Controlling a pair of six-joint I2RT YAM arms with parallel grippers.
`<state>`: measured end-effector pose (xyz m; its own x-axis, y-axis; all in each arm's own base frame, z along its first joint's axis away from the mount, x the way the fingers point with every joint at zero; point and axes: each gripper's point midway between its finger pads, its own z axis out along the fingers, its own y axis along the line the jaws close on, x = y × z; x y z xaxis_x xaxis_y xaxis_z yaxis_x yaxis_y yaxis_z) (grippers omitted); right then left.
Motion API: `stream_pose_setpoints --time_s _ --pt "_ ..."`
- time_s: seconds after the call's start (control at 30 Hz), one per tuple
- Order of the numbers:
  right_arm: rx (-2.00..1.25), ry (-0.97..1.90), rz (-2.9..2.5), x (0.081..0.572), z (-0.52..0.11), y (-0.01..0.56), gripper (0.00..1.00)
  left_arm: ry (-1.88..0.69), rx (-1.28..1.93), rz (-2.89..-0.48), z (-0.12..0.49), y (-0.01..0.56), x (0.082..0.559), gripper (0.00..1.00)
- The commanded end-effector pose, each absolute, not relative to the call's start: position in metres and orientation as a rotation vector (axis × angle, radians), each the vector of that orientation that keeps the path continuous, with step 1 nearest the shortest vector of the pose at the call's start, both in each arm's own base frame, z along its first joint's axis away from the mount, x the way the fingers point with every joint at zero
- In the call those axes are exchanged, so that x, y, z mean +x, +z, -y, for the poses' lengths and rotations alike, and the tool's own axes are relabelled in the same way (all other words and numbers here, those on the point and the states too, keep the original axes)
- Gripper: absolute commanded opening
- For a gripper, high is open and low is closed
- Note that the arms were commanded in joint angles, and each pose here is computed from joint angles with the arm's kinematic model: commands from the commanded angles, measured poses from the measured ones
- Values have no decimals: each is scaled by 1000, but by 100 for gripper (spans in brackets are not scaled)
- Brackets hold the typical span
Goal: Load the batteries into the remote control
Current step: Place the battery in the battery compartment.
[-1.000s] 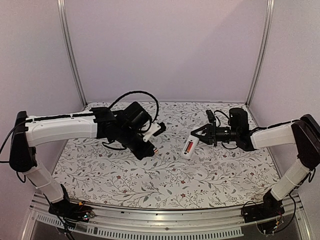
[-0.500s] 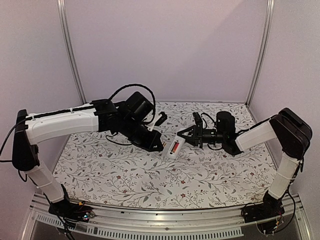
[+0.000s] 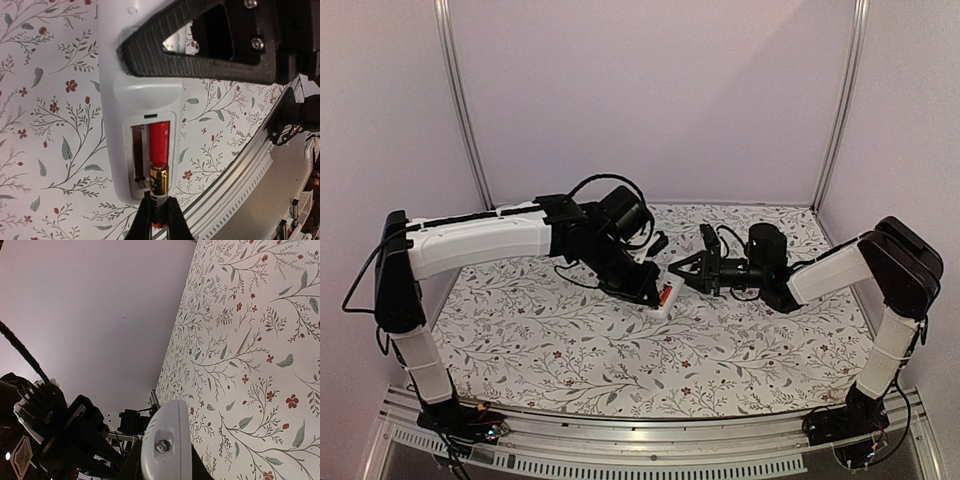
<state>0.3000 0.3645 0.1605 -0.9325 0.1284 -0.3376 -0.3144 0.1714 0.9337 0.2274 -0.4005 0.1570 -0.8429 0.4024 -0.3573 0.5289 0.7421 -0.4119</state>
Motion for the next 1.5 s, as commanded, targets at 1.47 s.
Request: stream_pose_setpoints --time_s 1.47 --pt "-140 1977 -2033 296 -381 167 0 -449 616 -2789 394 135 263 30"
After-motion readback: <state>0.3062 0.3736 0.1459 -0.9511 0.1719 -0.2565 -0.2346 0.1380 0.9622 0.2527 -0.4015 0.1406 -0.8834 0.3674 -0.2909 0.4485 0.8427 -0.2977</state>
